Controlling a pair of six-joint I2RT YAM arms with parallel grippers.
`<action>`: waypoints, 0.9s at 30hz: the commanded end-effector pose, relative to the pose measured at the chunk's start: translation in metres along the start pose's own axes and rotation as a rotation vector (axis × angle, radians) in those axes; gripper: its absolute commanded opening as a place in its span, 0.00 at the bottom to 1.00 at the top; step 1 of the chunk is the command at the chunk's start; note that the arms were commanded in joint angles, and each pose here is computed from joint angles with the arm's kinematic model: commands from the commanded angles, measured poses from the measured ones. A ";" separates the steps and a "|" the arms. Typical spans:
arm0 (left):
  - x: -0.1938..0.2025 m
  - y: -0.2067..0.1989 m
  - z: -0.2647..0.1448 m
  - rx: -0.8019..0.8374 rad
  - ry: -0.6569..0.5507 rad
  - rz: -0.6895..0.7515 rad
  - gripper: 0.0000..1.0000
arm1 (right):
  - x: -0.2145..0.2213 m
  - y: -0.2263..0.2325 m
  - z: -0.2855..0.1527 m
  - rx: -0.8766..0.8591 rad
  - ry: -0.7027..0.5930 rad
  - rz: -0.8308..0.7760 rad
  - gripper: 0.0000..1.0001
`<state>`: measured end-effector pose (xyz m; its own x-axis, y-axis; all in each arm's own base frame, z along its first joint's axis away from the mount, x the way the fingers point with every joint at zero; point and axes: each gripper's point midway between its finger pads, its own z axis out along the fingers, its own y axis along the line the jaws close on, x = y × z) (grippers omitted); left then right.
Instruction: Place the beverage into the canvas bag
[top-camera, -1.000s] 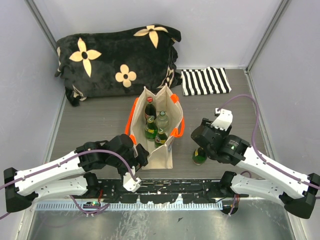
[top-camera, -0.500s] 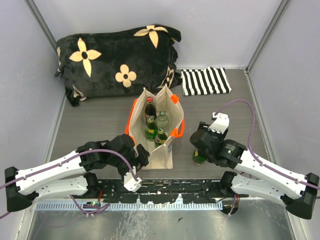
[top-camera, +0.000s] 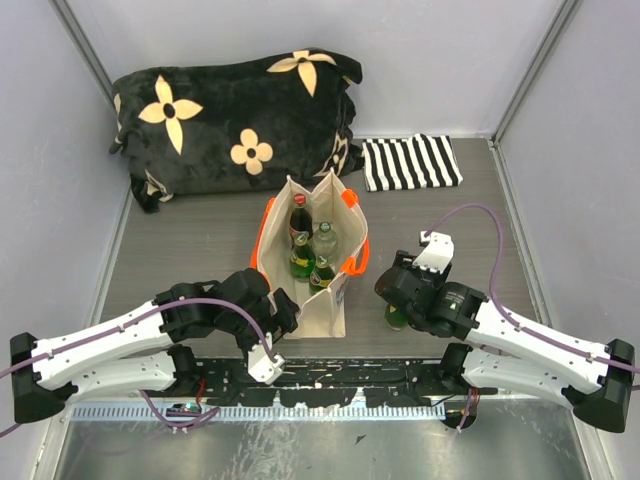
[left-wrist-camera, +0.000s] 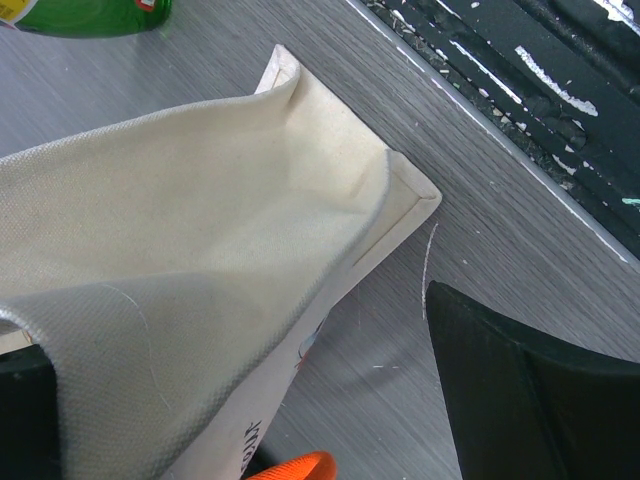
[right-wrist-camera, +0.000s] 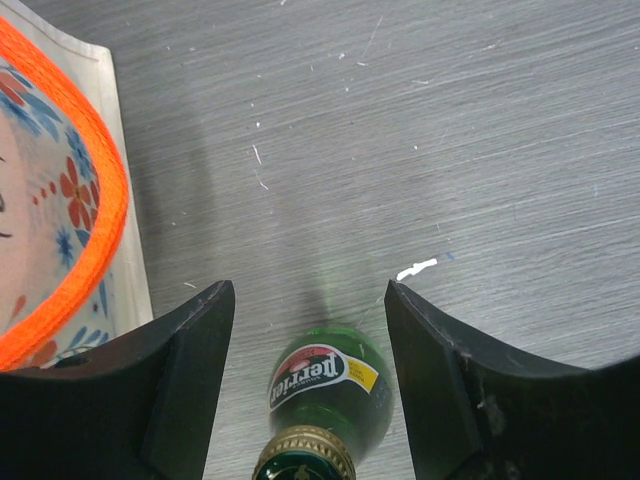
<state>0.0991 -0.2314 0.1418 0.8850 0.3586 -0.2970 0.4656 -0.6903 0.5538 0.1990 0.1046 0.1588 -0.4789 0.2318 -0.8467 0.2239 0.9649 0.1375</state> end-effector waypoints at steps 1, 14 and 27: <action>0.007 -0.022 0.006 0.081 0.025 -0.040 0.99 | 0.005 0.000 0.004 0.010 -0.011 0.029 0.67; 0.009 -0.023 0.007 0.080 0.035 -0.042 0.98 | 0.020 -0.012 0.013 0.044 -0.023 0.040 0.52; 0.011 -0.020 0.008 0.075 0.046 -0.030 0.98 | -0.004 -0.005 0.011 0.017 -0.111 0.077 0.01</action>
<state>0.1009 -0.2308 0.1416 0.8826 0.3694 -0.2906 0.4700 -0.6871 0.5540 0.1970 0.0964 0.1310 -0.4650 0.2346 -0.8536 0.2474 0.9603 0.1291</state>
